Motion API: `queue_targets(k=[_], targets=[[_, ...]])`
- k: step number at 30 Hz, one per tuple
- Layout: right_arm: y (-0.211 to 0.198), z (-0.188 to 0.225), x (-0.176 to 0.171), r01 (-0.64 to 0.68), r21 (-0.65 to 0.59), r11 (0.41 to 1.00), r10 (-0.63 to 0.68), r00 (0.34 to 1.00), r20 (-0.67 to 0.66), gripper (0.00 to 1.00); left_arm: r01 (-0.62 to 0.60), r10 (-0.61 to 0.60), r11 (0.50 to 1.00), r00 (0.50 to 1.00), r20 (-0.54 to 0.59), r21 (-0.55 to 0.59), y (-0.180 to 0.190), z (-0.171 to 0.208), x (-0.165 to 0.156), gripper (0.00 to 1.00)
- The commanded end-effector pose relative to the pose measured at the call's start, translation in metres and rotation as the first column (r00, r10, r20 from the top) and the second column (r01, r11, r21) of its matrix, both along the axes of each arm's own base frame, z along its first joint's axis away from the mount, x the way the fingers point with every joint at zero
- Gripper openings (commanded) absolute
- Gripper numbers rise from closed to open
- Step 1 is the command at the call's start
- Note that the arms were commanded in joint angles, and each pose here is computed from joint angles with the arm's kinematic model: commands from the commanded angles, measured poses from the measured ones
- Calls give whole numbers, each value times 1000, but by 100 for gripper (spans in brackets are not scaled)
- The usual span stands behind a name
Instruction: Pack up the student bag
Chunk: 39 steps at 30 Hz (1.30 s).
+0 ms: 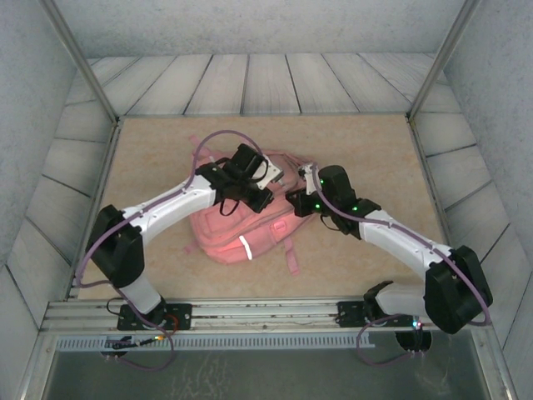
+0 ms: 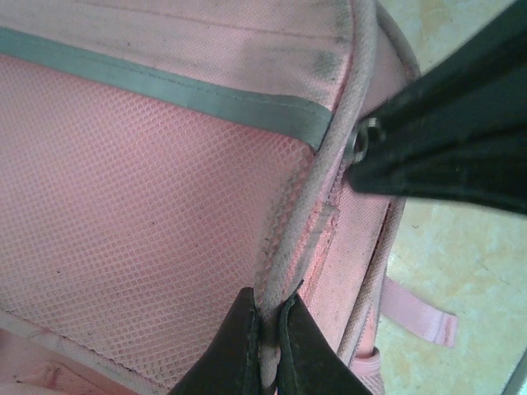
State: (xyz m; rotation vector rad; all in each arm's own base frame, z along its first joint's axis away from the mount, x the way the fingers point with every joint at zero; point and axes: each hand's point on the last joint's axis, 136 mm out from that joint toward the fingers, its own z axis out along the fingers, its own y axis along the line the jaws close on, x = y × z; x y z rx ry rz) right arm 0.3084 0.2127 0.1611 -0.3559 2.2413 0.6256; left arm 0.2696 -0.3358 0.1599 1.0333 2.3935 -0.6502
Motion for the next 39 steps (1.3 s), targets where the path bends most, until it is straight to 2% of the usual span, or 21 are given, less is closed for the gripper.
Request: queue_targets(k=[1,5,8,13,18,23,28,31,36,39], targets=[[-52,-16,-8,141,-226,964,-154,987,-42,0,-12,14,1000,992,127,-17,18,23,0,0],[-83,-15,-12,215,-302,929,-241,969,-49,0,33,-34,999,983,181,9,32,25,-11,0],[-102,-15,-12,266,-300,916,-299,951,-72,0,83,-89,996,974,209,39,42,25,-21,0],[-118,-15,-15,295,-280,914,-338,934,-118,0,77,-111,988,955,275,131,63,16,-17,0],[-93,-10,-26,172,-184,968,-201,967,-155,0,67,-111,982,961,253,176,69,-3,-5,0],[-66,-7,-40,62,-61,996,-73,976,-204,0,16,-69,968,977,203,250,75,-36,18,0],[-42,-3,-58,-73,42,996,81,971,-223,0,-34,-11,952,990,143,304,81,-60,40,0],[-23,-2,-69,-152,122,981,178,952,-248,0,-25,-12,963,990,138,269,74,-59,49,0],[-1,-3,-65,-165,182,969,210,941,-266,0,59,-91,980,983,161,192,55,-39,52,23],[2,-6,-58,-135,190,973,185,942,-279,0,154,-172,980,975,141,129,43,-26,38,36]])
